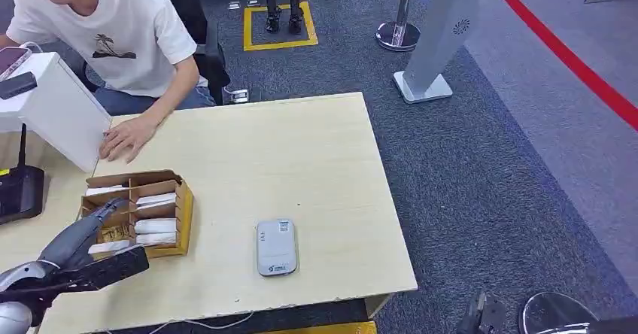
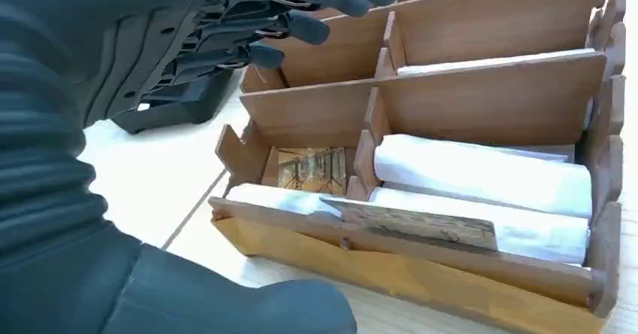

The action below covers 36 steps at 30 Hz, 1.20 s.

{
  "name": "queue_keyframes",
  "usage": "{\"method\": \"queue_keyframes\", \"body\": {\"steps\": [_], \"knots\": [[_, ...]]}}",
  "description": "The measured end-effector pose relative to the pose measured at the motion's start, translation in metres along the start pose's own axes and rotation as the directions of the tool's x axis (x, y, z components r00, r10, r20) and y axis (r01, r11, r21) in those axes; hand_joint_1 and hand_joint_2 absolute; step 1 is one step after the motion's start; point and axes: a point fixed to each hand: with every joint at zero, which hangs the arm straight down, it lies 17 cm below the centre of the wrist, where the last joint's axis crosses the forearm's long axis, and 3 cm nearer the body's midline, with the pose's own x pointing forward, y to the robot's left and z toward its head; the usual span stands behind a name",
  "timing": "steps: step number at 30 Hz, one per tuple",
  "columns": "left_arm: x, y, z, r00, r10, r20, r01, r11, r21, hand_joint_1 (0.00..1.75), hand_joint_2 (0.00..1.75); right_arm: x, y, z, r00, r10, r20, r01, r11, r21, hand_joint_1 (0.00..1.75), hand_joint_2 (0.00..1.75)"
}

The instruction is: Pass the card to the sensor for recognition and then transmit it.

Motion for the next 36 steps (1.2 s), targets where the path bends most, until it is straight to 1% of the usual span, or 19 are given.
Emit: {"method": "queue_keyframes", "body": {"steps": [7, 14, 17, 23, 27, 30, 36], "knots": [[-0.001, -0.006, -0.001, 1.000, 0.002, -0.001, -0.002, 1.000, -0.017, 0.00, 1.75, 0.000, 0.000, 0.000, 1.000, 0.000, 0.000, 0.000, 1.000, 0.001, 0.00, 0.00], [-0.005, -0.004, -0.001, 1.000, -0.021, -0.007, 0.020, 0.999, -0.044, 0.00, 1.75, -0.001, 0.003, 0.000, 1.000, 0.002, -0.004, -0.002, 1.000, 0.007, 0.00, 0.00], [-0.008, 0.005, -0.001, 0.999, -0.047, -0.015, 0.046, 0.998, -0.052, 0.00, 1.75, -0.002, 0.003, 0.001, 1.000, 0.004, -0.007, -0.004, 1.000, 0.009, 0.00, 0.00], [-0.018, 0.044, -0.004, 0.984, -0.173, -0.051, 0.172, 0.985, -0.025, 0.00, 1.75, -0.001, 0.005, 0.001, 1.000, -0.004, -0.007, 0.004, 1.000, 0.009, 0.00, 0.00], [-0.019, 0.062, -0.005, 0.972, -0.228, -0.059, 0.228, 0.974, -0.021, 0.00, 1.75, -0.001, 0.009, 0.001, 1.000, -0.007, -0.009, 0.007, 1.000, 0.014, 0.00, 0.00], [-0.020, 0.069, -0.005, 0.967, -0.246, -0.062, 0.246, 0.969, -0.017, 0.00, 1.75, -0.001, 0.012, 0.001, 1.000, -0.007, -0.011, 0.008, 1.000, 0.019, 0.00, 0.00], [-0.020, 0.071, -0.004, 0.962, -0.267, -0.060, 0.266, 0.964, -0.030, 0.00, 1.75, -0.001, 0.014, 0.001, 1.000, -0.009, -0.011, 0.009, 1.000, 0.022, 0.00, 0.00]]}}
